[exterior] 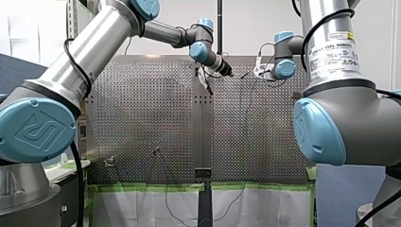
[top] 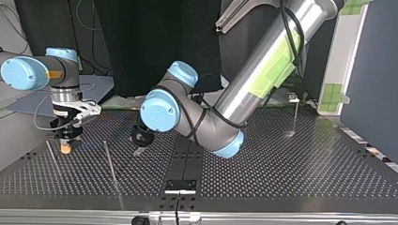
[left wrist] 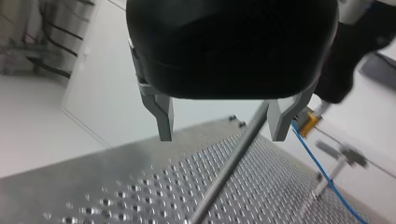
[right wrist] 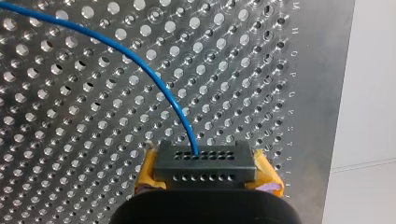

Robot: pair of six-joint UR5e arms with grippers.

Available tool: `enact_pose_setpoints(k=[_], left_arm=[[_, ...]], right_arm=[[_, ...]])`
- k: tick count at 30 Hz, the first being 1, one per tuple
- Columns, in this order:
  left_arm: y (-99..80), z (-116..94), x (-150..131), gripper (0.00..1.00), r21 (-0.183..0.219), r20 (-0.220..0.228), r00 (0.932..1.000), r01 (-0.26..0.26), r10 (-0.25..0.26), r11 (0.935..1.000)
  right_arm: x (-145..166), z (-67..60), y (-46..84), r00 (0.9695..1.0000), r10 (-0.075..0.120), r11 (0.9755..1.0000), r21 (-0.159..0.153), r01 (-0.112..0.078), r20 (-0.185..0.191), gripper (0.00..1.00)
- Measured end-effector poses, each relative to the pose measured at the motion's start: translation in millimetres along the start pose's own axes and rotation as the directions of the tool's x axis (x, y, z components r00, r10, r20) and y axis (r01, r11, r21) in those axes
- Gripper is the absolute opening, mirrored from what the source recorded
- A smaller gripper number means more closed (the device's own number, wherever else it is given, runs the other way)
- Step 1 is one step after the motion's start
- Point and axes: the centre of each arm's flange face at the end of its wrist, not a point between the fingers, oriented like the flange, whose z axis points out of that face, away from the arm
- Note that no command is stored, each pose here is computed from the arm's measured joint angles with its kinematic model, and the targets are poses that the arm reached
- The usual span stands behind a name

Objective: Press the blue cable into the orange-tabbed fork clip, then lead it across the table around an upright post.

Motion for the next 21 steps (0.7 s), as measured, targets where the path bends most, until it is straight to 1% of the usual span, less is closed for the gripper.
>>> enact_pose_setpoints(k=[2, 5, 6, 8, 11, 14, 17, 20, 21], left_arm=[[-2.1, 2, -1, 1.00, 0.024, 0.003, 0.9999, 0.017, -0.017, 0.9996], [-7.2, 4, -1, 1.00, 0.068, 0.005, 0.9990, 0.044, -0.044, 0.9967], [-9.2, 5, -1, 1.00, 0.085, 0.005, 0.9984, 0.055, -0.056, 0.9948], [-11.8, 7, 0, 1.00, 0.108, 0.001, 0.9975, 0.071, -0.071, 0.9916], [-14.3, 7, 4, 1.00, 0.133, -0.022, 0.9949, 0.100, -0.098, 0.9860], [-15.6, 6, 8, 1.00, 0.149, -0.052, 0.9909, 0.131, -0.124, 0.9802], [-14.7, 5, 17, 1.00, 0.157, -0.089, 0.9848, 0.162, -0.150, 0.9741], [-10.3, 5, 28, 1.00, 0.166, -0.126, 0.9759, 0.197, -0.178, 0.9662], [-7.8, 5, 32, 1.00, 0.169, -0.140, 0.9720, 0.211, -0.189, 0.9627]], right_arm=[[0, 0.0, -0.4, 1.0000, 0.000, 1.0000, 0.000, 0.000, 0.000, 0.00], [0, 0.0, -0.7, 1.0000, 0.000, 1.0000, 0.001, 0.000, -0.001, 0.00], [0, 0.0, -0.7, 1.0000, 0.000, 1.0000, 0.001, 0.000, -0.001, 0.00], [0, 0.0, -0.8, 1.0000, 0.000, 1.0000, 0.001, 0.000, -0.002, 0.00], [0, 0.1, -0.9, 1.0000, 0.000, 1.0000, 0.001, 0.000, -0.002, 0.00], [0, 0.0, -0.7, 1.0000, 0.001, 1.0000, 0.001, -0.001, -0.002, 0.00], [0, 0.1, -0.8, 1.0000, 0.000, 1.0000, 0.001, 0.000, -0.002, 0.00], [0, 0.2, -0.8, 1.0000, 0.000, 1.0000, 0.001, 0.000, -0.003, 0.00], [0, 0.2, -0.9, 1.0000, 0.000, 1.0000, 0.001, 0.000, -0.003, 0.00]])
